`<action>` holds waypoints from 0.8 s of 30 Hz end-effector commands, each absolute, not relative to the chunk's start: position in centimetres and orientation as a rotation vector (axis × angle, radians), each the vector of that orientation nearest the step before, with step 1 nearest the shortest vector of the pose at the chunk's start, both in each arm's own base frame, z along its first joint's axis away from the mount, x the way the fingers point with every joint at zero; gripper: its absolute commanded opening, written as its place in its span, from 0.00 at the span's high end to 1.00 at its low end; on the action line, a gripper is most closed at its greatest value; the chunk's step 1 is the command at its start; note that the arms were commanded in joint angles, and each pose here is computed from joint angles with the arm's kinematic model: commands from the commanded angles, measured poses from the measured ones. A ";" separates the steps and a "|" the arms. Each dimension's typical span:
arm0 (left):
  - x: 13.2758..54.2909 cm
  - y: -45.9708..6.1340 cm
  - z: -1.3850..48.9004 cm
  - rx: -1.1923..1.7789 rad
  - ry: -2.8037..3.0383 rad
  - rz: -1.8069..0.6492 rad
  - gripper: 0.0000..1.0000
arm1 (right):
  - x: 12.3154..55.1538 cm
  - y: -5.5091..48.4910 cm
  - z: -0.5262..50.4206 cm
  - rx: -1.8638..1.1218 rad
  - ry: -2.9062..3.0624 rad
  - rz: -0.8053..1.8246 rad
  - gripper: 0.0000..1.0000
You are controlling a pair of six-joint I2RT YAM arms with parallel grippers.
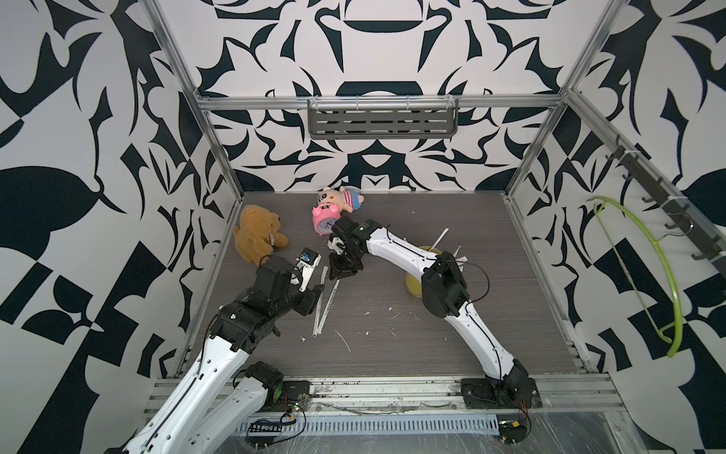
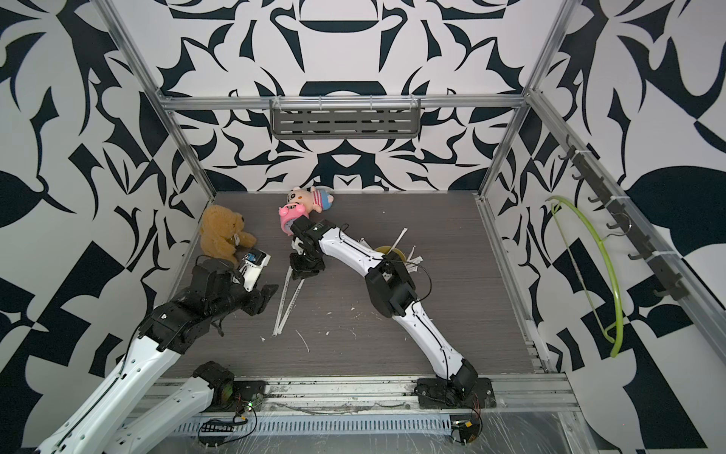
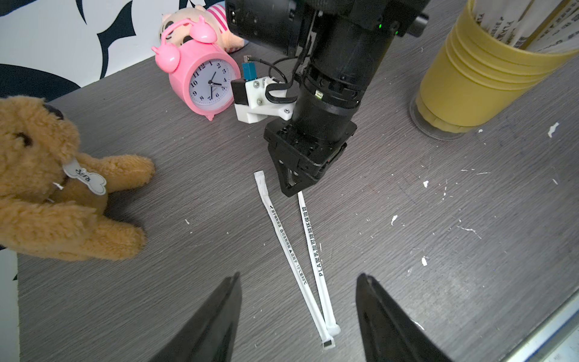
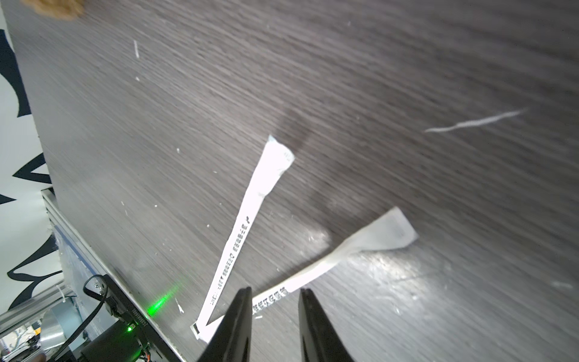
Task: Take the straws out of the storage container
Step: Place the straw at the center of the board.
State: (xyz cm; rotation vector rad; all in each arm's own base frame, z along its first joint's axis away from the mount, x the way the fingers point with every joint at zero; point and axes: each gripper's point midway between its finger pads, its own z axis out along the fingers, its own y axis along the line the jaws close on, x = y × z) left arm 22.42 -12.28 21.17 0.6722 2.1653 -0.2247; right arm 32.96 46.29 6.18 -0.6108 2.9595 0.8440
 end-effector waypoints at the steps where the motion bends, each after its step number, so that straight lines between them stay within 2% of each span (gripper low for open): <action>1: 22.4 -12.3 20.9 0.670 2.155 -0.233 0.35 | 32.5 46.1 8.6 -0.653 2.910 0.806 0.70; 5: 22.4 -12.2 21.0 0.664 2.152 -0.230 0.35 | 33.0 44.9 7.2 -0.618 2.946 0.741 0.69; 10: 22.4 -12.2 21.0 0.663 2.150 -0.230 0.35 | 32.9 44.7 5.9 -0.609 2.974 0.725 0.65; 24: 22.5 -12.0 21.0 0.655 2.151 -0.224 0.35 | 32.8 47.2 3.5 -0.589 2.997 0.857 0.64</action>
